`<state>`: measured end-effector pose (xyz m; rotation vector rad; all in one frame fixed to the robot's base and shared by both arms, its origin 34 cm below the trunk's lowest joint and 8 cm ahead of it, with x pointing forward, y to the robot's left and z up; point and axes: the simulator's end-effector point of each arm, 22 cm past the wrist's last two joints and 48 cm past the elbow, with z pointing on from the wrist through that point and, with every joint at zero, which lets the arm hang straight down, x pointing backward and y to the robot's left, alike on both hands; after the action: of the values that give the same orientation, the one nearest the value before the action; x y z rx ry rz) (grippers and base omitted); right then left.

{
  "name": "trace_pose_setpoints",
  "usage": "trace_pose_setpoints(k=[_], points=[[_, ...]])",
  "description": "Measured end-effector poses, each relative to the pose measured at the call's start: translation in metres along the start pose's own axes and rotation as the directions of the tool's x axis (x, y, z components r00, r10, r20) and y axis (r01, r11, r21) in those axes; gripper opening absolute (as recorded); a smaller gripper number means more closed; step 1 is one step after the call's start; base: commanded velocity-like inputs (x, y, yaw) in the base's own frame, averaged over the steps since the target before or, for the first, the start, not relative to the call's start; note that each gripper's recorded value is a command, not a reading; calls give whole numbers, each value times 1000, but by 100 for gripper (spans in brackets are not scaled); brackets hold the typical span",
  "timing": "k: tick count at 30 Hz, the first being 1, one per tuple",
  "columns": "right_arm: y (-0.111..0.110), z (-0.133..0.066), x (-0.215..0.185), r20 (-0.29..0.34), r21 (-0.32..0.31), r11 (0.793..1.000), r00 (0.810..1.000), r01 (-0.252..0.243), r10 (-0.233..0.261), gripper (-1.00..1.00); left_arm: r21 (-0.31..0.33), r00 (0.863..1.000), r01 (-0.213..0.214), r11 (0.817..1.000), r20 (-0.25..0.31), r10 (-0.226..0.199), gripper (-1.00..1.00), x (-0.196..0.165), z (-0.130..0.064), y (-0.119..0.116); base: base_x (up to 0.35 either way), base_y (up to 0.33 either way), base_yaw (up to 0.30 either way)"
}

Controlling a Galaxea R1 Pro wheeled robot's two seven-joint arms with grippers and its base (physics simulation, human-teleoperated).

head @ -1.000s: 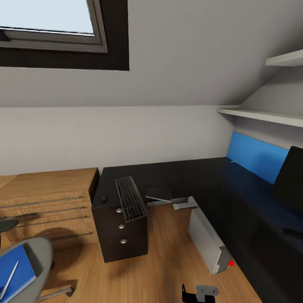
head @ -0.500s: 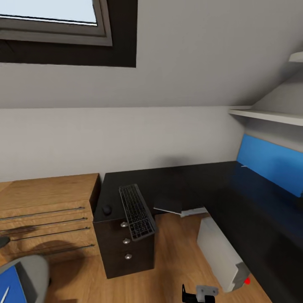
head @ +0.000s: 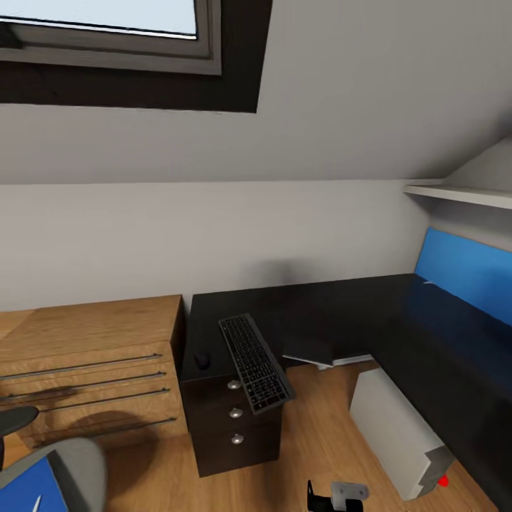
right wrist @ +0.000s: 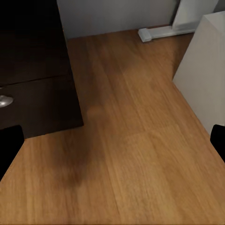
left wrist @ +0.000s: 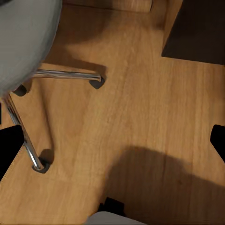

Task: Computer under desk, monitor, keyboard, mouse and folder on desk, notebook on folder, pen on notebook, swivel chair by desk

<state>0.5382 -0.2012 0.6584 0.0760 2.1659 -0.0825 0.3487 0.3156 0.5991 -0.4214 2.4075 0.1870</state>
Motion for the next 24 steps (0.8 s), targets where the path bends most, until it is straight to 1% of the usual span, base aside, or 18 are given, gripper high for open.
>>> trace_pose_setpoints(k=[5,14,20,21,24], points=[[1,0,0,0,1,1000,1000,-1,1,100,3,1000,2,1000,15,-2,100,-6,1,-2,-14,49,75],[0,0,1,-1,1,1000,1000,-1,1,100,9,998,17,1000,68,-18,100,-33,4,-7,-3,11,211],[0,4,9,-8,0,1000,1000,1,-1,100,15,998,14,1000,67,-15,100,-30,9,-12,0,1,65],[1,5,11,-9,-1,1000,1000,2,-2,100,25,998,18,1000,62,-20,100,-26,9,-20,0,0,13],[1,8,15,-11,-1,1000,1000,3,-3,100,32,998,22,999,55,-23,100,-20,11,-26,0,0,9]])
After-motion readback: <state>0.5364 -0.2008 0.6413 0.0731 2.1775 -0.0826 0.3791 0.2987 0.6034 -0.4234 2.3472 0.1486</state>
